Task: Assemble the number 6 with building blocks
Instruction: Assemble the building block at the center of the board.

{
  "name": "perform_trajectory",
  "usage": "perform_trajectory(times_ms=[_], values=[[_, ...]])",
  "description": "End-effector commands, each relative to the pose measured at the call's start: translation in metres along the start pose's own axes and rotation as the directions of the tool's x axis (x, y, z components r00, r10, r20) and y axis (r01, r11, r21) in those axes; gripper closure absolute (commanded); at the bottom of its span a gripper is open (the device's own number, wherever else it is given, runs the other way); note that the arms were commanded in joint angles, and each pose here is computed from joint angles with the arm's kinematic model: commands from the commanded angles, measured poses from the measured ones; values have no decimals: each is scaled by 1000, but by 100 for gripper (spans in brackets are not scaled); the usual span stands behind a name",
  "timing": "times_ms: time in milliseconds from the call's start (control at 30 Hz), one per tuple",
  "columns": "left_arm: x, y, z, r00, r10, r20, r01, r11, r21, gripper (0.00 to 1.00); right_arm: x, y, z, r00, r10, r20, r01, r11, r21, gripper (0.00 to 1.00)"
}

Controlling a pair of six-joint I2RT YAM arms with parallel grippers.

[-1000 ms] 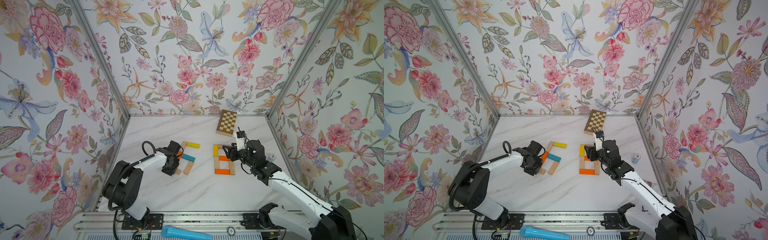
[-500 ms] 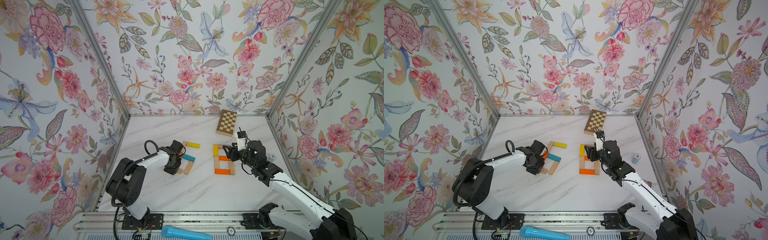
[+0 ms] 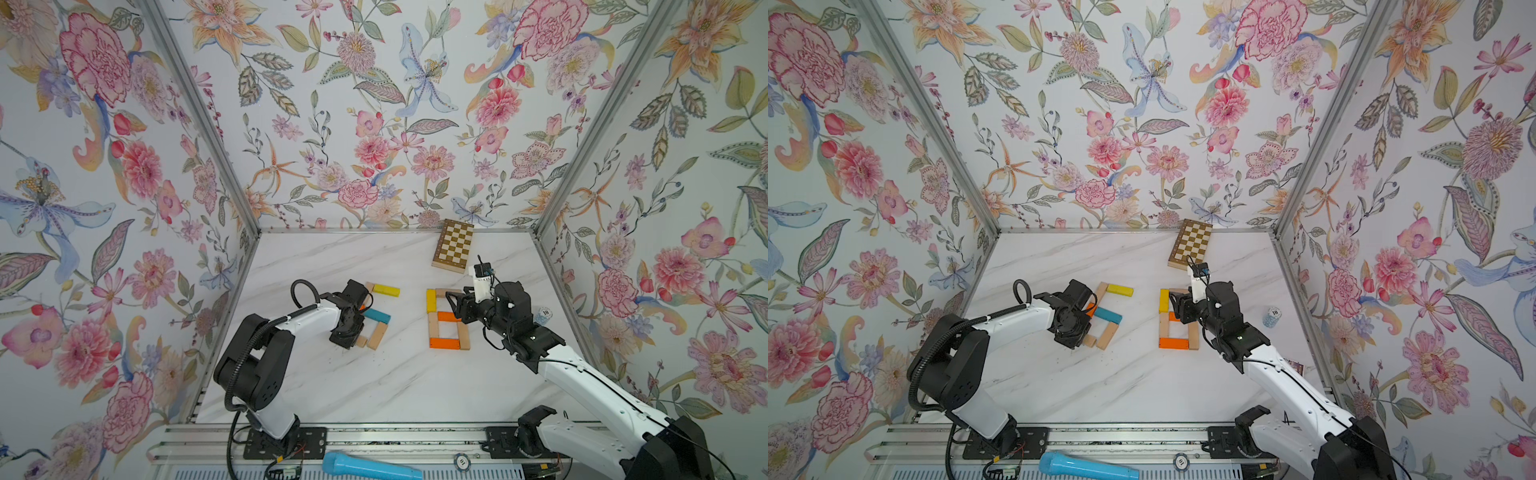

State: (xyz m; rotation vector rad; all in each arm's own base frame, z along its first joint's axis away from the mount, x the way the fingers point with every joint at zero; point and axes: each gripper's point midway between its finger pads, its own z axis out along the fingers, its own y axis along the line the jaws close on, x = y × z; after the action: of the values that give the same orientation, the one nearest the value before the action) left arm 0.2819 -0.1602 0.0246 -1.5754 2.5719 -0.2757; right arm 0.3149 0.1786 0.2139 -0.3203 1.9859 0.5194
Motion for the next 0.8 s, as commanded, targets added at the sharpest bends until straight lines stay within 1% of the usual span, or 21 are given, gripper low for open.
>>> perform_trajectory(times_ms=[0,400,567,767], values=[[-1,-4,1,1000,10,27,-10,1000,-5,83,2,-1,-1,1000,11,2,-11,1000,-7,36],[1,-9,3,999,36,22,-36,999,-5,83,4,0,1,1000,11,-7,-11,1000,-12,37],[2,-9,3,999,46,18,-46,999,-6,80,4,-1,1,1000,12,-5,-12,1000,-13,36],[2,-13,-3,998,58,22,-59,998,7,66,4,0,3,1000,11,-9,-11,1000,-19,36]])
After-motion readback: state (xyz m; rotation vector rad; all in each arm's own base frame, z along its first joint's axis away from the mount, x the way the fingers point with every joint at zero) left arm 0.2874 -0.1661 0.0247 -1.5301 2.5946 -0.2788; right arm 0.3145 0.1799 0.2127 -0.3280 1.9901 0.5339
